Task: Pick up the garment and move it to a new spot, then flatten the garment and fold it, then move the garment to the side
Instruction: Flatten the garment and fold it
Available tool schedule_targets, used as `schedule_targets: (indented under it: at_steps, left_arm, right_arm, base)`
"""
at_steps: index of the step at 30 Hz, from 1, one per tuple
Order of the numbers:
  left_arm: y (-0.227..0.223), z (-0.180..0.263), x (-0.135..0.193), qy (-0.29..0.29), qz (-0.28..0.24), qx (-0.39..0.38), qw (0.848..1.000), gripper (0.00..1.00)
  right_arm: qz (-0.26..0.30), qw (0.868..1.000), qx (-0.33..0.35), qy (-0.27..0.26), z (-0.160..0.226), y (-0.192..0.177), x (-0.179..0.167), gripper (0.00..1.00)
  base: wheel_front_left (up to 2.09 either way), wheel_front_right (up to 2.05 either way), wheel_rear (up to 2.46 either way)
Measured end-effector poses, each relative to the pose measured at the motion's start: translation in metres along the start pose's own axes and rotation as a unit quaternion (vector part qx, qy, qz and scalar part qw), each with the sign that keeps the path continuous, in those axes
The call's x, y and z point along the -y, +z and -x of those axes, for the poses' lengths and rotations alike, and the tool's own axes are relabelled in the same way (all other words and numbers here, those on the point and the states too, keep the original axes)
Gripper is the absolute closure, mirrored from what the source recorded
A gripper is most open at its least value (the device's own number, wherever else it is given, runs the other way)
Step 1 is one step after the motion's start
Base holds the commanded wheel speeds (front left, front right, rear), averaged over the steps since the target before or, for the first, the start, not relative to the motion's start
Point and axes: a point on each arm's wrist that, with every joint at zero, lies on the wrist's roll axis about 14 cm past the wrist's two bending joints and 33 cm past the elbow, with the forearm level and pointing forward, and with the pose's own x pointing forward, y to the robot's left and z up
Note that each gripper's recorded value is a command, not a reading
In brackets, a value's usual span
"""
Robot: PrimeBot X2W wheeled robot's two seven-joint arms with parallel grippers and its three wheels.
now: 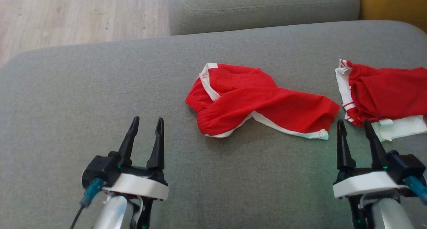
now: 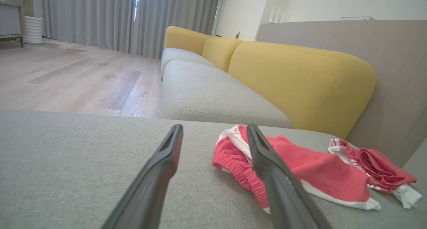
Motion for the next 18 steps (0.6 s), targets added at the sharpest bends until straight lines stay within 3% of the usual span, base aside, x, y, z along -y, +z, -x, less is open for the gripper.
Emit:
schedule_targets:
  at_steps: [5,12,18]
  left_arm:
    - [-0.024,-0.001,0.014,-0.022,0.002,-0.037,0.999,0.00]
    - [-0.073,-0.006,0.066,-0.118,-0.009,-0.134,0.984,0.00]
    - [-0.108,-0.016,0.067,-0.135,-0.028,-0.206,0.969,0.00]
  right_arm:
    - [-0.002,1.000,0.004,-0.003,-0.002,0.002,0.002,0.00]
    - [-0.005,1.000,0.007,-0.006,-0.007,0.003,0.004,0.00]
    - [-0.008,1.000,-0.007,-0.021,-0.006,-0.006,0.014,0.00]
  base:
    - [0.00,0.00,0.00]
    - [0.00,0.00,0.00]
    - [0.00,0.00,0.00]
